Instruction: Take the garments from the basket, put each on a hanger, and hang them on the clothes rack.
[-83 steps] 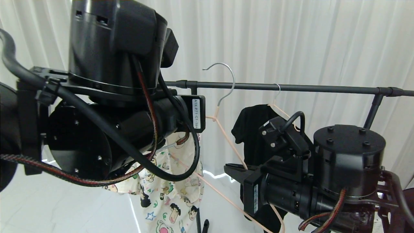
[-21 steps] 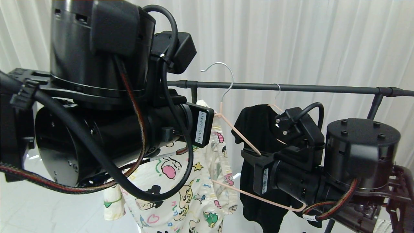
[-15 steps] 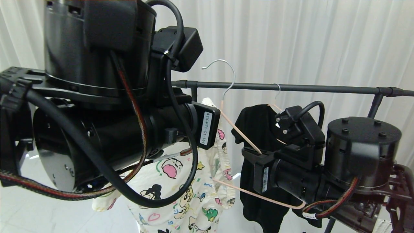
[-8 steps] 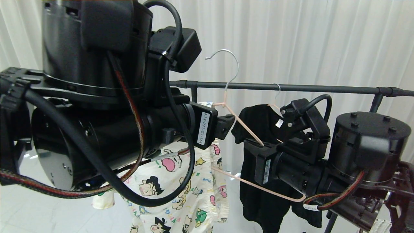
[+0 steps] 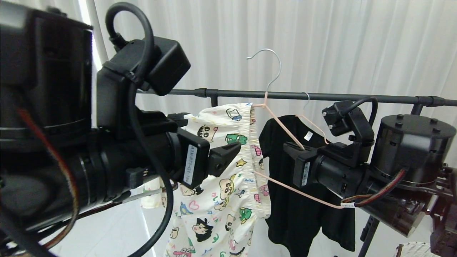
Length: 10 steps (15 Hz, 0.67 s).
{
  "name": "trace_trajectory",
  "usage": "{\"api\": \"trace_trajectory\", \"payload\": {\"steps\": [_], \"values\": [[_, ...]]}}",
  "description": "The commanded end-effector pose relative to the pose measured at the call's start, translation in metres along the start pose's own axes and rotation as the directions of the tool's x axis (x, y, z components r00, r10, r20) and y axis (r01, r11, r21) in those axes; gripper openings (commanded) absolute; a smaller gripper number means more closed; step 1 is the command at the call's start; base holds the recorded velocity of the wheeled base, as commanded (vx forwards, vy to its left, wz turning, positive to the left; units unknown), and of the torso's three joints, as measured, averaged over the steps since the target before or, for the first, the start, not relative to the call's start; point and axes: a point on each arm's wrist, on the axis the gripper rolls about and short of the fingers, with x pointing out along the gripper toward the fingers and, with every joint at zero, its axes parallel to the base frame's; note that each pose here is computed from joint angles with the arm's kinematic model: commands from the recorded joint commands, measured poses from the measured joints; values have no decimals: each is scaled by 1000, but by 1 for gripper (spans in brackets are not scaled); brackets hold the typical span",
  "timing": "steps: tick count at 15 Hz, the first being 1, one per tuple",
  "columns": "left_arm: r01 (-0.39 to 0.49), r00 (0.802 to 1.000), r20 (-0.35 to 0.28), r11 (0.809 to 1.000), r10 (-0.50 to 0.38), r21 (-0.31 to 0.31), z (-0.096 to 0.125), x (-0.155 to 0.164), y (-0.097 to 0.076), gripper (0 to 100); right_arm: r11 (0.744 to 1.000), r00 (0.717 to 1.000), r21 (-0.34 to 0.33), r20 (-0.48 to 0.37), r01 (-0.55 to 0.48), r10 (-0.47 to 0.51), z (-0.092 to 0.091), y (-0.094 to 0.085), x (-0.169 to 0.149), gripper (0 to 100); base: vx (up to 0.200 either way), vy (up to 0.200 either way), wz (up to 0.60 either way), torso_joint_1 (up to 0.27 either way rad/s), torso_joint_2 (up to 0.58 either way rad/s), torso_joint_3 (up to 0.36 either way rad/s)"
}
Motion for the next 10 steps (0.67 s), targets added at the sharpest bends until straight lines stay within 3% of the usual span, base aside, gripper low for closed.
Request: {"api": "trace_trajectory", "payload": {"steps": [1,4,6,8,9,10], "values": [[-12,1000,18,1000,12,2,-13,-25,21,100,1000,1000,-3,-1,12,-12,0,-4,0,0,0,0,0,0,0,0],[68,995,72,996,-72,62,-20,-50,51,100,1000,1000,-15,-1,-2,2,2,-17,-8,0,0,0,0,0,0,0],[114,989,79,986,-125,125,-31,-57,71,100,997,999,-68,-27,-42,40,-3,-29,-22,0,0,0,0,0,0,0],[217,969,85,964,-232,156,-42,-60,77,100,991,995,-105,-57,-87,81,-12,-34,-40,0,0,0,0,0,0,0],[217,969,85,964,-232,156,-42,-60,77,100,991,995,-105,-57,-87,81,-12,-34,-40,0,0,0,0,0,0,0],[302,947,67,941,-314,150,-50,-57,74,100,986,992,-127,-68,-112,104,-21,-33,-54,0,0,0,0,0,0,0]]}}
